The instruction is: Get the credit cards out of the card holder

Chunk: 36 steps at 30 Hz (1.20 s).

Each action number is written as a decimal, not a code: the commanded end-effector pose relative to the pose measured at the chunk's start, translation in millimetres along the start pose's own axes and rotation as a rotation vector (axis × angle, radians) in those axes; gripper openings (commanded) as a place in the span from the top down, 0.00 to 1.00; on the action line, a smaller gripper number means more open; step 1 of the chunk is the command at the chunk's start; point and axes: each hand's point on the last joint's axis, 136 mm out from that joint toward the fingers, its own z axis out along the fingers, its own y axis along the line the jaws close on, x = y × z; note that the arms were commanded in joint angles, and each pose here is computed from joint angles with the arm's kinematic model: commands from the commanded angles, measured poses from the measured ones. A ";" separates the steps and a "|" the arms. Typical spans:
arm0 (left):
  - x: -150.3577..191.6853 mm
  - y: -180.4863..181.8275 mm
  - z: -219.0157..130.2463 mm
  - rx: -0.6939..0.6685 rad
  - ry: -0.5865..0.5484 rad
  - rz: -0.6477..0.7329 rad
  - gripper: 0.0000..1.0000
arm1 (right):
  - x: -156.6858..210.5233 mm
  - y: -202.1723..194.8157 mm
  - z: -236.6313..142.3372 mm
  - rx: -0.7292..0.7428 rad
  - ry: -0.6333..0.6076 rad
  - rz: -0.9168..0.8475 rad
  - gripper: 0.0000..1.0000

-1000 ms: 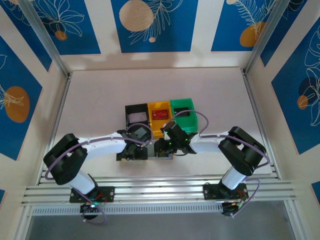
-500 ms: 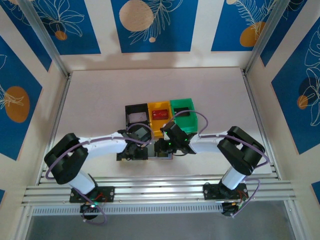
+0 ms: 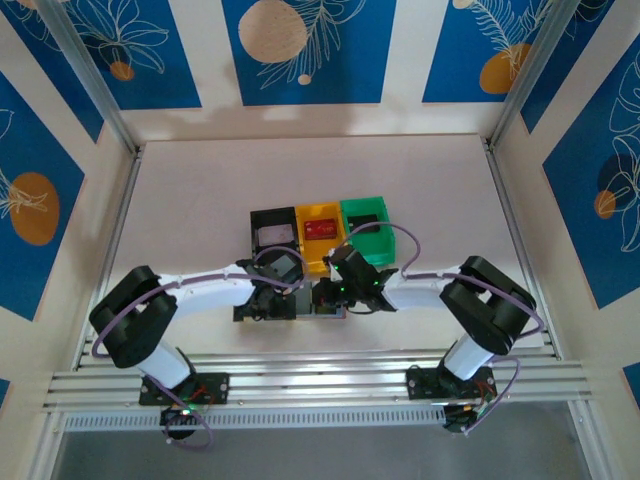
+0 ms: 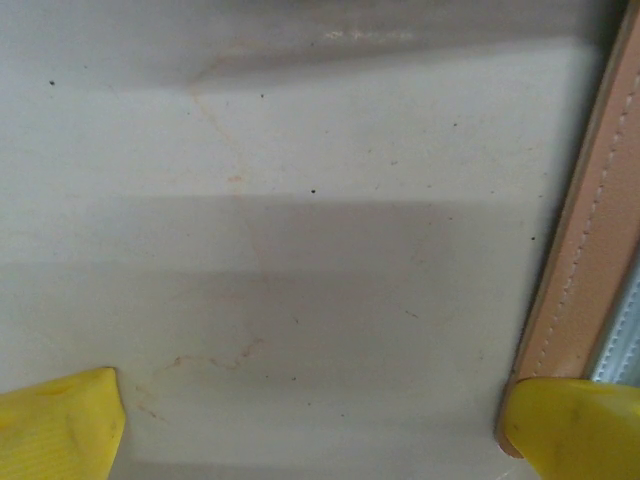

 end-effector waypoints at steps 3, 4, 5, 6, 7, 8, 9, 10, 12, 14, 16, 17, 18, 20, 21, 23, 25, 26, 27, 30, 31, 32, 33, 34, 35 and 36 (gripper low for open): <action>44.5 -22.4 54.3 0.086 0.172 0.030 0.00 | -4.6 -5.5 -16.2 0.016 -0.038 -0.008 1.00; 44.3 -22.9 54.1 0.086 0.170 0.032 0.00 | -5.6 -5.9 -18.4 0.014 -0.042 -0.009 1.00; 44.0 -23.2 53.9 0.087 0.171 0.031 0.00 | -5.9 -7.2 -20.5 0.015 -0.045 -0.007 1.00; 43.6 -23.9 53.5 0.089 0.170 0.031 0.00 | -6.6 -7.1 -22.7 0.013 -0.049 -0.008 1.00; 43.3 -23.9 53.2 0.088 0.170 0.031 0.00 | -7.1 -7.1 -24.9 0.012 -0.053 -0.010 1.00; 43.3 -24.3 53.1 0.088 0.170 0.032 0.00 | -7.5 -7.1 -26.8 0.009 -0.057 -0.011 1.00; 43.2 -24.5 52.6 0.088 0.168 0.035 0.00 | -7.9 -6.3 -29.0 0.005 -0.061 -0.013 1.00; 42.8 -24.7 52.1 0.088 0.169 0.033 0.00 | -7.3 -6.5 -30.5 0.002 -0.061 -0.015 1.00; 42.1 -25.3 51.7 0.089 0.167 0.035 0.00 | -7.5 -5.2 -34.0 -0.006 -0.068 -0.022 1.00; 42.2 -25.2 51.9 0.087 0.167 0.038 0.00 | -7.2 -3.6 -36.7 -0.018 -0.072 -0.028 1.00; 41.5 -26.3 51.2 0.089 0.167 0.038 0.00 | -6.4 -1.5 -39.3 -0.031 -0.072 -0.038 1.00; 41.4 -26.3 50.6 0.090 0.167 0.040 0.00 | -5.3 -1.1 -40.1 -0.035 -0.070 -0.042 1.00; 40.9 -26.5 49.7 0.090 0.164 0.041 0.00 | -5.1 0.0 -41.9 -0.041 -0.071 -0.047 1.00; 39.5 -25.7 46.9 0.090 0.156 0.042 0.00 | -4.0 -0.5 -45.5 -0.041 -0.073 -0.055 1.00; 38.6 -25.5 45.2 0.090 0.151 0.042 0.00 | -3.5 -1.2 -47.1 -0.043 -0.075 -0.058 1.00; 37.2 -25.6 42.0 0.093 0.144 0.044 0.00 | -1.9 0.4 -49.0 -0.058 -0.070 -0.066 1.00; 36.5 -27.3 39.8 0.099 0.142 0.045 0.00 | 1.7 1.8 -47.9 -0.067 -0.045 -0.071 1.00; 35.9 -28.5 39.0 0.104 0.141 0.044 0.00 | 2.9 2.0 -47.5 -0.067 -0.035 -0.072 1.00; 35.5 -29.8 37.9 0.109 0.142 0.044 0.00 | 4.2 1.6 -47.3 -0.063 -0.028 -0.070 1.00; 34.0 -32.9 32.3 0.128 0.137 0.040 0.00 | 3.9 -1.6 -51.2 -0.040 -0.037 -0.061 1.00; 33.0 -33.5 29.2 0.135 0.130 0.039 0.00 | 3.6 -2.8 -53.2 -0.033 -0.042 -0.059 1.00; 31.5 -35.2 25.6 0.145 0.123 0.040 0.00 | 3.0 -3.5 -55.1 -0.030 -0.048 -0.059 1.00; 30.0 -35.8 21.5 0.153 0.114 0.040 0.00 | 2.6 -3.8 -57.6 -0.028 -0.053 -0.060 1.00; 27.6 -36.7 16.8 0.161 0.101 0.044 0.00 | 1.9 -3.3 -60.3 -0.031 -0.059 -0.062 1.00; 26.0 -37.0 13.1 0.166 0.091 0.048 0.00 | 1.9 -3.2 -62.3 -0.035 -0.062 -0.064 1.00; 23.8 -37.4 8.8 0.171 0.080 0.050 0.00 | 0.8 -3.3 -64.9 -0.040 -0.069 -0.065 1.00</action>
